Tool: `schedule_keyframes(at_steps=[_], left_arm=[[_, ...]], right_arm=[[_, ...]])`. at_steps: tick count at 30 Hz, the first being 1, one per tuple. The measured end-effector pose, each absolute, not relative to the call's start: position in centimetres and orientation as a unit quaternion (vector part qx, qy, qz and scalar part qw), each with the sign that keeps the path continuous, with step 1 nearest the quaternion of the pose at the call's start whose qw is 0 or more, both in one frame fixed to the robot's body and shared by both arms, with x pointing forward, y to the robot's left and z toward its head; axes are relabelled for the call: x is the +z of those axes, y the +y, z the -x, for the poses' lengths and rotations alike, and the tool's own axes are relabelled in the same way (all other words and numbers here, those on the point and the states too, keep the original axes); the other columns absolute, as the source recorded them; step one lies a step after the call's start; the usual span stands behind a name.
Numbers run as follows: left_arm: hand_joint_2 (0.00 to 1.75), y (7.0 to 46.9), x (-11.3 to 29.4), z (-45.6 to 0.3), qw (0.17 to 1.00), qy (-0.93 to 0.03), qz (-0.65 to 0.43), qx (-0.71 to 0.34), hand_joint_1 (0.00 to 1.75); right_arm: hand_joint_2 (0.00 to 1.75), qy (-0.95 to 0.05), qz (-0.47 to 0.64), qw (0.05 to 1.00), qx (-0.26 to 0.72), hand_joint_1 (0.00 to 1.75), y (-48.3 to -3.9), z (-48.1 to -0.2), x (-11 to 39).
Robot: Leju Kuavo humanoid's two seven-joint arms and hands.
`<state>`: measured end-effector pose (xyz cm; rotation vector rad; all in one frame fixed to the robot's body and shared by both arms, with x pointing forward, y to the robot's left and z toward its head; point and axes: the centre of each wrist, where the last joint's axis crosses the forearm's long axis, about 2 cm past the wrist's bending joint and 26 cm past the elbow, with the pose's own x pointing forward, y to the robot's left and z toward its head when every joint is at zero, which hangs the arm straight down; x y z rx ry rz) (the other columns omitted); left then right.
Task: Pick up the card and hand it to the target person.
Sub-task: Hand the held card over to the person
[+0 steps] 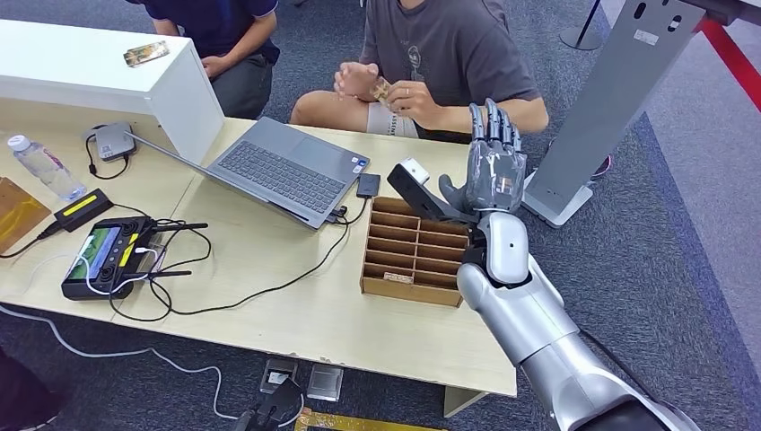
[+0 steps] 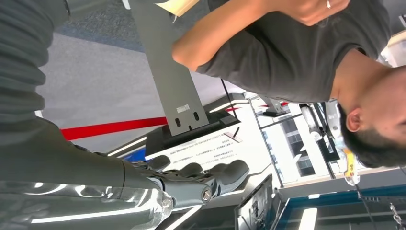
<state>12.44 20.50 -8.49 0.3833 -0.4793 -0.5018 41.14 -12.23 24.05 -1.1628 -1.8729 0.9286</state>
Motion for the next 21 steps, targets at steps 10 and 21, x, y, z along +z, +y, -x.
schedule_keyframes(at_steps=[10, 21], left_arm=[[0.00, 20.5, -8.6, -12.1, 0.925, -0.232, -0.189, -0.235, 0.00], [0.00, 20.6, -8.7, -11.5, 0.928, -0.224, -0.189, -0.229, 0.00]], right_arm=[[1.75, -0.816, 0.338, 0.392, 0.257, 0.00, -12.2, -39.5, 22.7], [1.75, -0.828, 0.144, 0.526, 0.129, 0.00, -12.0, -33.7, 17.5]])
